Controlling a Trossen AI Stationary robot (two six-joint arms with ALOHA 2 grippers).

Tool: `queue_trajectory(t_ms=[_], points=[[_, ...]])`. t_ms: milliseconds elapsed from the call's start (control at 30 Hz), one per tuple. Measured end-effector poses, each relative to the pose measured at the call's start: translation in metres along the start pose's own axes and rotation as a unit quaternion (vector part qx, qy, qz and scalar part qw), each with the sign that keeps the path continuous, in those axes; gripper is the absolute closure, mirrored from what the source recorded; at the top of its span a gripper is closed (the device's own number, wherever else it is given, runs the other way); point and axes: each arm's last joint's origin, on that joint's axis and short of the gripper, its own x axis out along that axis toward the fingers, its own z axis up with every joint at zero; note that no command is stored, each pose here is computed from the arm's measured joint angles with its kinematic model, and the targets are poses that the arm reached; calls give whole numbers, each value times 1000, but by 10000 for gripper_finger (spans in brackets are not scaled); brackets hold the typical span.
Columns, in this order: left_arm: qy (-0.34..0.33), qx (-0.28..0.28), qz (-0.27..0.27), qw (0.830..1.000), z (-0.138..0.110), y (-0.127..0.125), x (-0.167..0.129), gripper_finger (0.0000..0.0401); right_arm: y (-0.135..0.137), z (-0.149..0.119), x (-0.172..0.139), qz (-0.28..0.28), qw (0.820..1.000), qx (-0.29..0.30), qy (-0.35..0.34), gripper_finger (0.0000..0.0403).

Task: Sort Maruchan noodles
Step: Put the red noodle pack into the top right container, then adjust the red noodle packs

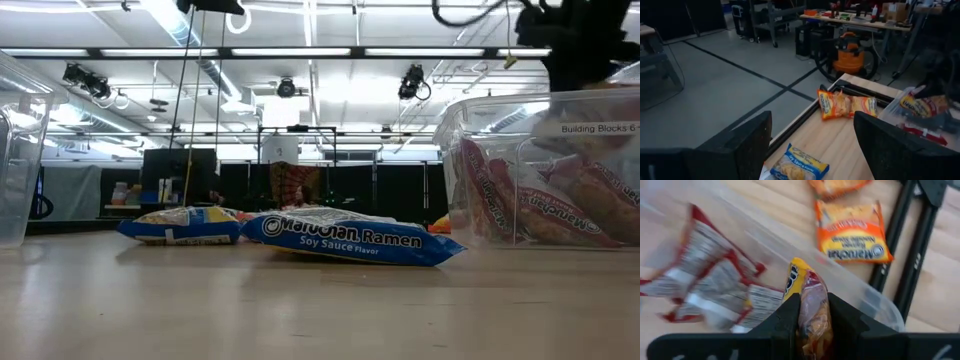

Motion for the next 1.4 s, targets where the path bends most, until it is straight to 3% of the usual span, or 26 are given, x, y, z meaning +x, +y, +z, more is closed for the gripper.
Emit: queue_trajectory(t_ms=[300, 400, 567, 833, 1133, 1400], points=[[-1, -18, 0, 1000, 0, 0, 0, 115, -1, -13, 26, -34, 999, 9, 11, 278], [-1, -21, 0, 1000, 0, 0, 0, 115, -1, -9, 22, -31, 999, -25, 31, 254], [-1, -21, 1, 1000, 0, 0, 0, 115, 3, 8, 8, 21, 995, -90, 48, 219], [-1, -21, 1, 1000, 0, 0, 0, 115, 7, 24, 23, 7, 983, -140, 122, 226], [9, -17, -8, 1000, -2, 0, 0, 115, 8, 34, 41, -15, 968, -75, 237, 238], [41, -2, -4, 999, -8, 0, 0, 115, 1, 45, 31, -28, 969, -32, 243, 230]])
